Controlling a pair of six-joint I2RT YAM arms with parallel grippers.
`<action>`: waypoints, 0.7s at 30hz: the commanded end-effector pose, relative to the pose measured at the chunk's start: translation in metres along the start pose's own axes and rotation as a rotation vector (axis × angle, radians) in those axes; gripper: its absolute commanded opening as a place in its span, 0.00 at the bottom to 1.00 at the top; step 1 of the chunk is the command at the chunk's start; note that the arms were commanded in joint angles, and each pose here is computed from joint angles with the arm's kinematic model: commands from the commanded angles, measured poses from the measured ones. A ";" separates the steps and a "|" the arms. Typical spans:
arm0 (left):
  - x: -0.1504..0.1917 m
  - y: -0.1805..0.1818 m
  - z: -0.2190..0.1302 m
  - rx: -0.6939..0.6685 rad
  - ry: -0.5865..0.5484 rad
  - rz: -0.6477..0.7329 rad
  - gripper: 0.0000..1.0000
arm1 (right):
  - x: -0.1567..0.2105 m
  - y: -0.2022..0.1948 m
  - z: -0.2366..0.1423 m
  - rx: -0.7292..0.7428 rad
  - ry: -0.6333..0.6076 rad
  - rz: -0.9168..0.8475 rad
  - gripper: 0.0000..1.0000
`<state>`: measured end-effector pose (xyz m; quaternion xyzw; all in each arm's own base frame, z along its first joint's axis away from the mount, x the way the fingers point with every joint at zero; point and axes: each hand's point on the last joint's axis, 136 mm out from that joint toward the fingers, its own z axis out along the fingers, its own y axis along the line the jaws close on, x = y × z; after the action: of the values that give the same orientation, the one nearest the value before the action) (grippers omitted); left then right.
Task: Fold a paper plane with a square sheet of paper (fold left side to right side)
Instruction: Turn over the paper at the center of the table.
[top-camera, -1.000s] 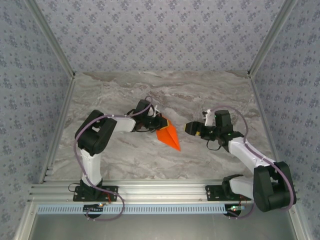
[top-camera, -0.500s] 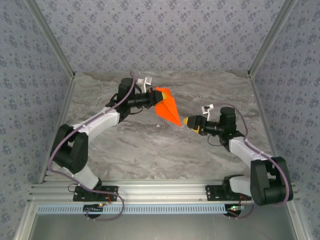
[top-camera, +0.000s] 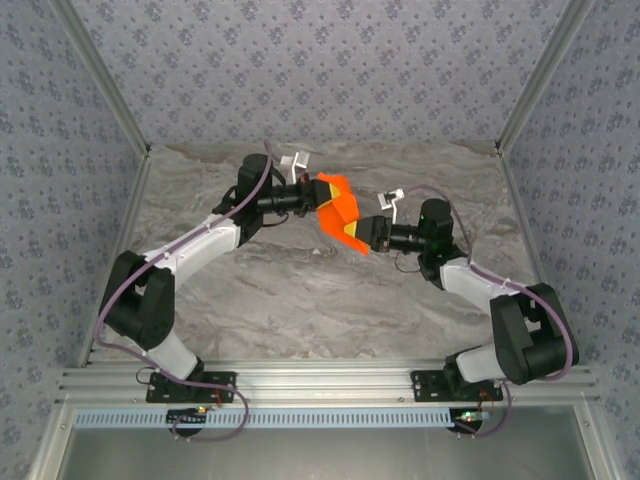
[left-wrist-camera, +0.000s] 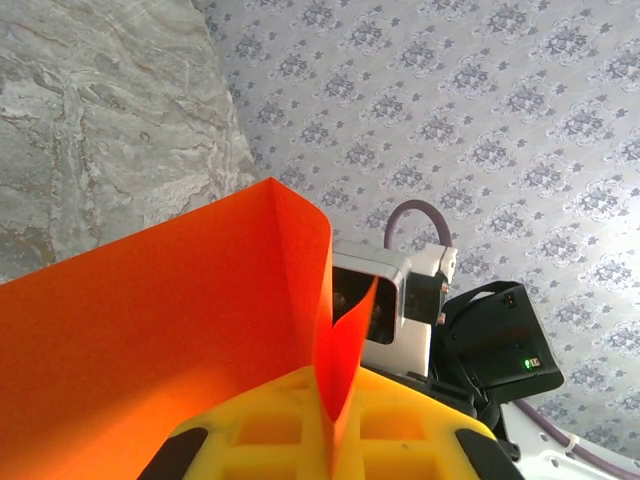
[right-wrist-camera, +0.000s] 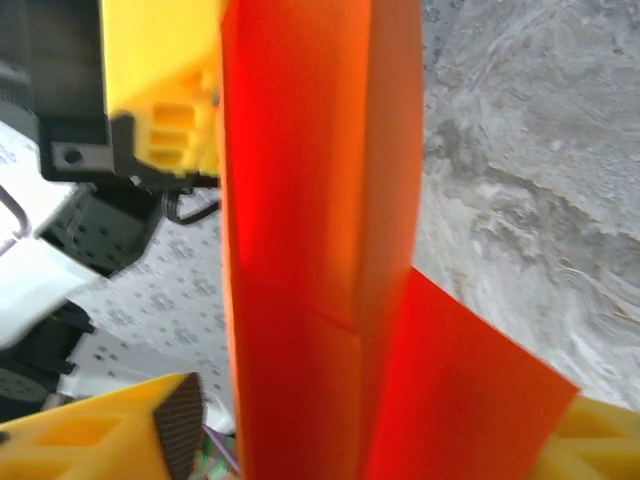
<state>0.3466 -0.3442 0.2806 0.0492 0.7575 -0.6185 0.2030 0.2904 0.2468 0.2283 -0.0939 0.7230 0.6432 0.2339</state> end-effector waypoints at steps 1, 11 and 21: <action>-0.001 -0.024 -0.002 0.069 0.004 0.041 0.00 | -0.010 0.018 0.002 -0.047 -0.008 -0.051 0.50; 0.004 0.011 -0.031 -0.175 -0.015 0.113 0.59 | 0.012 0.007 -0.006 0.192 0.096 -0.190 0.07; -0.002 0.039 -0.161 -0.730 -0.293 0.283 0.74 | 0.039 -0.060 -0.061 1.189 0.418 -0.546 0.07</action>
<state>0.3306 -0.2269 0.2927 0.0093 0.8407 -0.3966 0.3685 0.2733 0.2534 0.2091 -0.2288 0.8815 0.2848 0.2992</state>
